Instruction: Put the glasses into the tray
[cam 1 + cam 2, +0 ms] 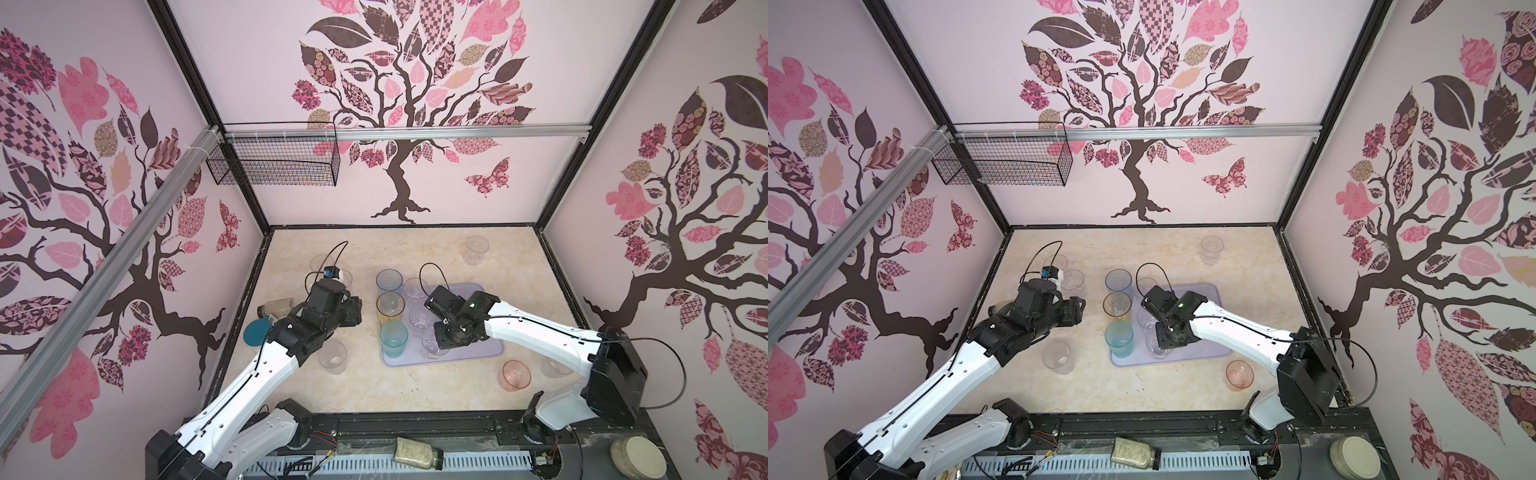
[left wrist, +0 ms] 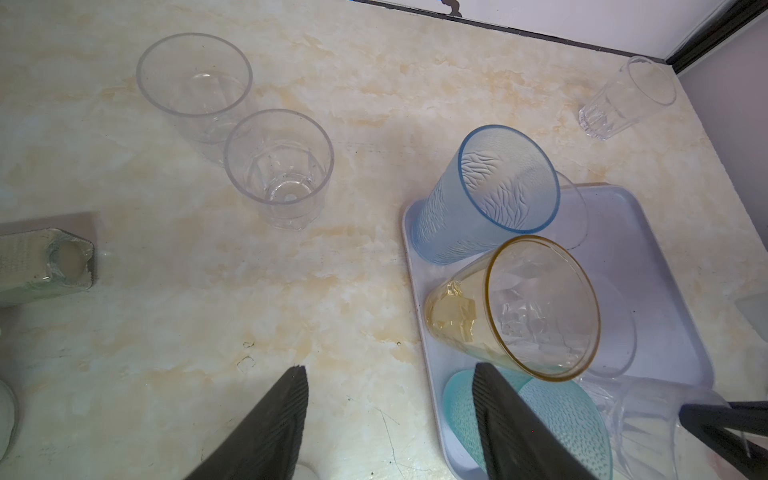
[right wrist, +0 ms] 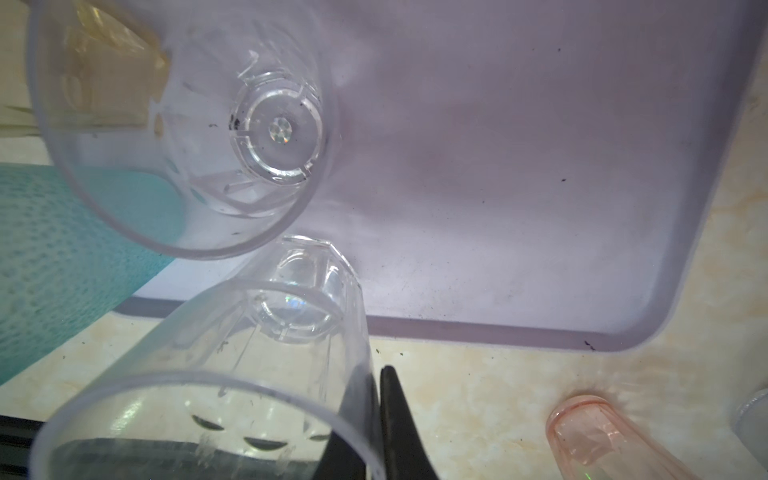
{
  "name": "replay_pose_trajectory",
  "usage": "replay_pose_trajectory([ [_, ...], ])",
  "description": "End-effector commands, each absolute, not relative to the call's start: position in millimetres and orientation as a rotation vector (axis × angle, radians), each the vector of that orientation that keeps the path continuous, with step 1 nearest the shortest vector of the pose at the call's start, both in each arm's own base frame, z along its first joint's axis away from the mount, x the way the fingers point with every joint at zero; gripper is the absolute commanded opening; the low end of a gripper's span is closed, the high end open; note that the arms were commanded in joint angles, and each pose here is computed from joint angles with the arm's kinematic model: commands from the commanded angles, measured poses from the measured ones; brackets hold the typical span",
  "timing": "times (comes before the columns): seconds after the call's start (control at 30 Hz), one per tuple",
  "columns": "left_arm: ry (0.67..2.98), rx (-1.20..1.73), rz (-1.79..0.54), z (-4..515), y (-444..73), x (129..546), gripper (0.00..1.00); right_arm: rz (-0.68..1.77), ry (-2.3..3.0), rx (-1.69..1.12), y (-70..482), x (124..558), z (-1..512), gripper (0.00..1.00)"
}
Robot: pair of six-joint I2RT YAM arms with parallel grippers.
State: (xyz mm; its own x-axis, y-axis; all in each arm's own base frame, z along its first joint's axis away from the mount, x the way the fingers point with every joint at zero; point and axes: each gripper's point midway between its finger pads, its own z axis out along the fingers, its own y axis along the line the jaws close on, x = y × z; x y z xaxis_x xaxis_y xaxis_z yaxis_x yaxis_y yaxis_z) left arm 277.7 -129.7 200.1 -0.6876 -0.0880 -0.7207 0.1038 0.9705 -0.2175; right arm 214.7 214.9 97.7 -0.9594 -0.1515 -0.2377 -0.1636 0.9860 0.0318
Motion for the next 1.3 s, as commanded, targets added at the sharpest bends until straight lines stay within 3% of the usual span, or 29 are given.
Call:
replay_pose_trajectory([
  [0.0,2.317,0.037,-0.304,192,-132,277,0.67,0.069,2.905,-0.257,228,215,90,0.0],
  [0.33,2.332,0.055,-0.335,188,-141,282,0.67,0.046,2.924,-0.298,234,213,81,0.0],
  [0.83,2.255,0.186,-0.236,210,-138,292,0.73,0.109,2.854,-0.337,230,223,139,0.36],
  [1.07,2.191,0.302,-0.352,231,-160,297,0.75,0.144,2.711,-0.148,198,266,176,0.39],
  [1.27,2.226,0.236,-0.363,214,-157,312,0.76,0.204,2.601,0.114,172,335,178,0.42],
])
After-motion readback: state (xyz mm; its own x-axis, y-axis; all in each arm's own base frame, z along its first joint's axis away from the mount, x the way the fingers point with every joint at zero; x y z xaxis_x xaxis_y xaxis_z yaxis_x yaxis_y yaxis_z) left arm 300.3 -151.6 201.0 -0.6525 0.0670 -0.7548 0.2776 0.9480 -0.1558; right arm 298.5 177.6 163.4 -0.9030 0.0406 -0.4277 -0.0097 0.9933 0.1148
